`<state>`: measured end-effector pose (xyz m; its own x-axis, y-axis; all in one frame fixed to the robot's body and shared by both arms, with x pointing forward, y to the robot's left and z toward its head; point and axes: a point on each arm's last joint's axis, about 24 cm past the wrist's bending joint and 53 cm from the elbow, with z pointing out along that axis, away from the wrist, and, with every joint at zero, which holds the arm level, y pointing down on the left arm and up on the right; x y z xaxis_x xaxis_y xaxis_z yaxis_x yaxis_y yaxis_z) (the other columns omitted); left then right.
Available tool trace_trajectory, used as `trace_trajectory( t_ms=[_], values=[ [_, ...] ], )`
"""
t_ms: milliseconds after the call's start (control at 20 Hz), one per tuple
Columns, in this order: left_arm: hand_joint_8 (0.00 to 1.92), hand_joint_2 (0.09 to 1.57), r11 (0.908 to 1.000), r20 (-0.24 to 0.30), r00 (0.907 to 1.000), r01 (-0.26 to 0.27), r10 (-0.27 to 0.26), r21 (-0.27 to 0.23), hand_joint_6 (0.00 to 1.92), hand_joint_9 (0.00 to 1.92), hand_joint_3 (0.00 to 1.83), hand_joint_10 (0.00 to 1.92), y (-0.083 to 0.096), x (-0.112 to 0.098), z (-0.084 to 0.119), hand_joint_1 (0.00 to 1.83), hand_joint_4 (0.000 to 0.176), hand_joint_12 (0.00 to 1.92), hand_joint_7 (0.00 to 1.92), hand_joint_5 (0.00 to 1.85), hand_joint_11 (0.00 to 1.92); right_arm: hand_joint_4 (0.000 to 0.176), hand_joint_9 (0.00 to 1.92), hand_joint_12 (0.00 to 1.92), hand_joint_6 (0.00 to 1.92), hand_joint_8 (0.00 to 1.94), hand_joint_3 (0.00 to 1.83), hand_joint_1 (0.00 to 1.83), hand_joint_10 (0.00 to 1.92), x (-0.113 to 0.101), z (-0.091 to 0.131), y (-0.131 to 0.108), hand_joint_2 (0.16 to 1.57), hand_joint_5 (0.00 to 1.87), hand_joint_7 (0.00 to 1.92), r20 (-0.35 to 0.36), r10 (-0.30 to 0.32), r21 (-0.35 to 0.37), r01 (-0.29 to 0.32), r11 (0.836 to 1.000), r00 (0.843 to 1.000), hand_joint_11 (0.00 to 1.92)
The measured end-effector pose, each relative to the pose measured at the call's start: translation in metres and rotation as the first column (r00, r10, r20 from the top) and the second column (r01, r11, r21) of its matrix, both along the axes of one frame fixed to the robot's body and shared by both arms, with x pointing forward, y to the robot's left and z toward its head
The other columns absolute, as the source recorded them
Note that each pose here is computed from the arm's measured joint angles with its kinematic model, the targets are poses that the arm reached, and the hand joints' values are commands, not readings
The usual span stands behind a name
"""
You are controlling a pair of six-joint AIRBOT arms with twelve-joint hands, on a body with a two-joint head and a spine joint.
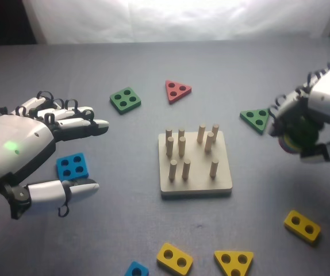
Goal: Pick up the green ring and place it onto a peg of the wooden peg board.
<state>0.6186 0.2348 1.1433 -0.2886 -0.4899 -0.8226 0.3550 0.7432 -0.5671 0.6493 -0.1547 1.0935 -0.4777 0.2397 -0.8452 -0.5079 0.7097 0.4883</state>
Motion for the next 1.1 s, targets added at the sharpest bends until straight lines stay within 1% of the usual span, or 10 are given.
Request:
trace_trajectory(
  t_ms=[50, 150, 200, 300, 400, 550, 750, 950, 1050, 1100],
  values=[
    [0.0, 1.1, 1.0, -0.001, 1.0, 0.002, -0.002, 0.002, 0.0, 0.34, 0.0, 0.0, 0.0, 0.0, 0.0, 0.67, 0.087, 1.03, 0.31, 0.49, 0.0, 0.0, 1.13, 1.26, 0.48, 0.83, 0.0, 1.3, 0.89, 0.0, 0.006, 0.004, 1.03, 1.2, 1.16, 0.013, 0.012, 0.016, -0.013, 1.0, 1.0, 0.91],
    [0.0, 1.09, 1.0, 0.002, 1.0, 0.004, -0.004, 0.007, 0.0, 0.32, 0.0, 0.0, 0.0, 0.0, 0.0, 0.72, 0.077, 1.01, 0.31, 0.49, 0.0, 0.0, 1.16, 1.3, 0.42, 0.93, 0.0, 1.28, 0.82, -0.003, 0.016, 0.022, 1.04, 1.22, 1.14, 0.027, 0.056, 0.063, -0.058, 0.996, 0.998, 0.92],
    [0.0, 1.1, 1.0, 0.003, 1.0, 0.0, 0.0, 0.005, 0.0, 0.32, 0.0, 0.0, 0.001, 0.001, 0.0, 0.72, 0.071, 1.0, 0.31, 0.5, 0.0, 0.0, 1.18, 1.42, 0.68, 0.96, 0.01, 1.27, 0.92, -0.004, 0.018, 0.031, 1.06, 1.09, 1.12, 0.03, 0.079, 0.078, -0.081, 0.994, 0.996, 0.96],
    [0.0, 1.1, 1.0, 0.003, 1.0, 0.002, -0.002, 0.007, 0.0, 0.32, 0.0, 0.0, 0.001, 0.001, 0.0, 0.74, 0.05, 1.02, 0.3, 0.5, 0.0, 0.0, 1.19, 1.53, 0.58, 1.11, 0.0, 1.28, 1.22, -0.004, 0.022, 0.048, 1.08, 1.11, 1.07, 0.033, 0.113, 0.113, -0.116, 0.987, 0.993, 1.03],
    [0.0, 1.1, 0.9999, 0.005, 1.0, -0.001, 0.001, 0.012, 0.0, 0.32, 0.0, 0.0, 0.003, 0.002, 0.0, 0.72, 0.058, 0.99, 0.3, 0.49, 0.0, 0.0, 1.25, 1.31, 0.85, 0.93, 0.0, 1.25, 0.86, -0.005, 0.026, 0.062, 1.09, 1.03, 1.09, 0.032, 0.147, 0.146, -0.15, 0.978, 0.989, 1.07],
    [0.0, 1.12, 0.9999, 0.004, 1.0, -0.005, 0.005, 0.013, 0.0, 0.31, 0.0, 0.0, 0.004, 0.003, 0.0, 0.71, 0.056, 0.96, 0.29, 0.48, 0.0, 0.0, 1.09, 1.58, 0.44, 1.21, 0.0, 1.28, 1.2, -0.01, 0.021, 0.075, 1.09, 1.15, 1.01, 0.009, 0.187, 0.172, -0.186, 0.967, 0.982, 0.95],
    [0.0, 1.1, 1.0, -0.005, 1.0, 0.0, 0.0, 0.01, 0.01, 0.32, 0.0, 0.0, 0.001, 0.003, -0.004, 0.75, 0.018, 0.99, 0.31, 0.52, 0.0, 0.0, 1.05, 1.68, 0.56, 1.32, 0.0, 1.27, 1.39, -0.018, 0.016, 0.088, 1.12, 1.07, 0.96, 0.002, 0.227, 0.175, -0.223, 0.959, 0.974, 0.98],
    [0.0, 1.15, 1.0, 0.001, 1.0, -0.008, 0.008, 0.004, 0.0, 0.3, 0.01, 0.0, 0.003, 0.007, -0.003, 0.58, 0.085, 0.99, 0.27, 0.46, 0.0, 0.0, 1.0, 1.46, 0.58, 1.16, 0.0, 1.28, 1.15, -0.021, 0.013, 0.096, 1.09, 1.08, 1.03, -0.012, 0.243, 0.19, -0.236, 0.953, 0.97, 0.86],
    [0.0, 1.15, 1.0, 0.0, 1.0, -0.003, 0.003, 0.005, 0.0, 0.25, 0.0, 0.0, 0.001, 0.006, -0.003, 0.53, 0.082, 0.9, 0.27, 0.49, 0.0, 0.0, 1.13, 1.35, 0.76, 1.02, 0.0, 1.26, 0.91, -0.024, 0.011, 0.1, 1.09, 1.02, 1.08, -0.017, 0.256, 0.191, -0.248, 0.95, 0.967, 0.95],
    [0.0, 1.16, 1.0, 0.001, 1.0, -0.004, 0.004, 0.005, 0.0, 0.23, 0.0, 0.0, 0.001, 0.007, -0.003, 0.49, 0.08, 0.84, 0.27, 0.48, 0.0, 0.0, 1.15, 1.44, 0.65, 1.06, 0.0, 1.27, 0.98, -0.025, 0.01, 0.101, 1.08, 1.08, 1.08, -0.018, 0.26, 0.189, -0.252, 0.949, 0.966, 0.99]
  ],
)
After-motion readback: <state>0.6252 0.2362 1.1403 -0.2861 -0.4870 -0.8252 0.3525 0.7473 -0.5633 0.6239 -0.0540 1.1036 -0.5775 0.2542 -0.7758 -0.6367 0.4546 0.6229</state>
